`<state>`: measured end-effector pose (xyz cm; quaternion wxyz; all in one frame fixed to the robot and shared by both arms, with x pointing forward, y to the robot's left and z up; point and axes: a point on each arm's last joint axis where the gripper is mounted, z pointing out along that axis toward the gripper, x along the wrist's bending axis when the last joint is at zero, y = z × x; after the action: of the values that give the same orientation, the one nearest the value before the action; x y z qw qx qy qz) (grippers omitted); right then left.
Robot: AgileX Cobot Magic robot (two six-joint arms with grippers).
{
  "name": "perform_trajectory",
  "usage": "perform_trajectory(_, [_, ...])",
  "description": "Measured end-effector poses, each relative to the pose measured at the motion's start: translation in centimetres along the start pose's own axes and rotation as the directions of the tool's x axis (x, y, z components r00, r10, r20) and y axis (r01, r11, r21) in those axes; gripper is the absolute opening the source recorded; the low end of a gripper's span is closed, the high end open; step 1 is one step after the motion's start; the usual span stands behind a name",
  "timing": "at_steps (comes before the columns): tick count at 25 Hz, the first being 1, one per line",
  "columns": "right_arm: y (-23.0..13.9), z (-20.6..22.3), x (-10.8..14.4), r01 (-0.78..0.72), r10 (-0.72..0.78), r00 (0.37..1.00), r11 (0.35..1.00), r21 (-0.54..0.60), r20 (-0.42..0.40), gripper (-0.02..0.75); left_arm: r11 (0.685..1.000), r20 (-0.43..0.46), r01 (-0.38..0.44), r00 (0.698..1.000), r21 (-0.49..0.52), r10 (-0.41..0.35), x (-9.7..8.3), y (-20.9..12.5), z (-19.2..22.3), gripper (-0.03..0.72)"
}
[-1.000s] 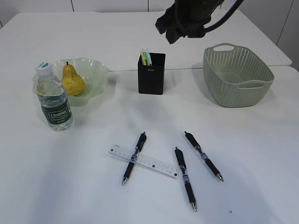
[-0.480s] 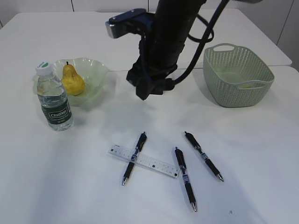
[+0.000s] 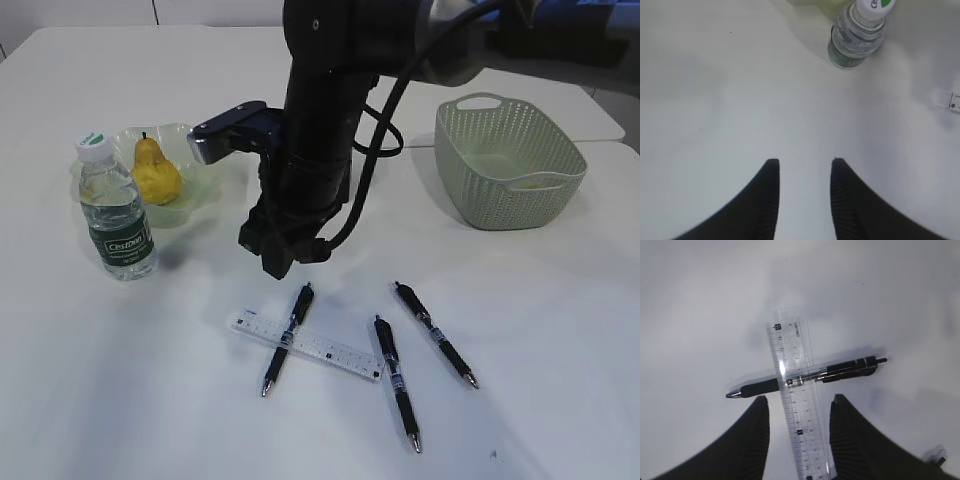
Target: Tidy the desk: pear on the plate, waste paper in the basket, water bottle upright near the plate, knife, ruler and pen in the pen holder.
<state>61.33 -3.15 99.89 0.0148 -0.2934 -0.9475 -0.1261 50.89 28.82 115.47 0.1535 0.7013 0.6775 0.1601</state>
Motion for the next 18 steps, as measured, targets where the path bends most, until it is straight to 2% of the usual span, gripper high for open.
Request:
perform_trajectory(7, [-0.1,0.9,-0.2,-0.014,0.013,1.0,1.0,0.022,0.005,0.336,1.0,0.0,0.0,1.0,0.0,0.0,0.0,0.0,0.0,0.239])
perform_trajectory(18, [-2.7,4.0,0.1,-0.033,0.039,0.999,0.988,0.152,-0.036,0.336,1.0,-0.028,-0.009,1.0,-0.001,0.009,0.3,0.0,0.0,0.239])
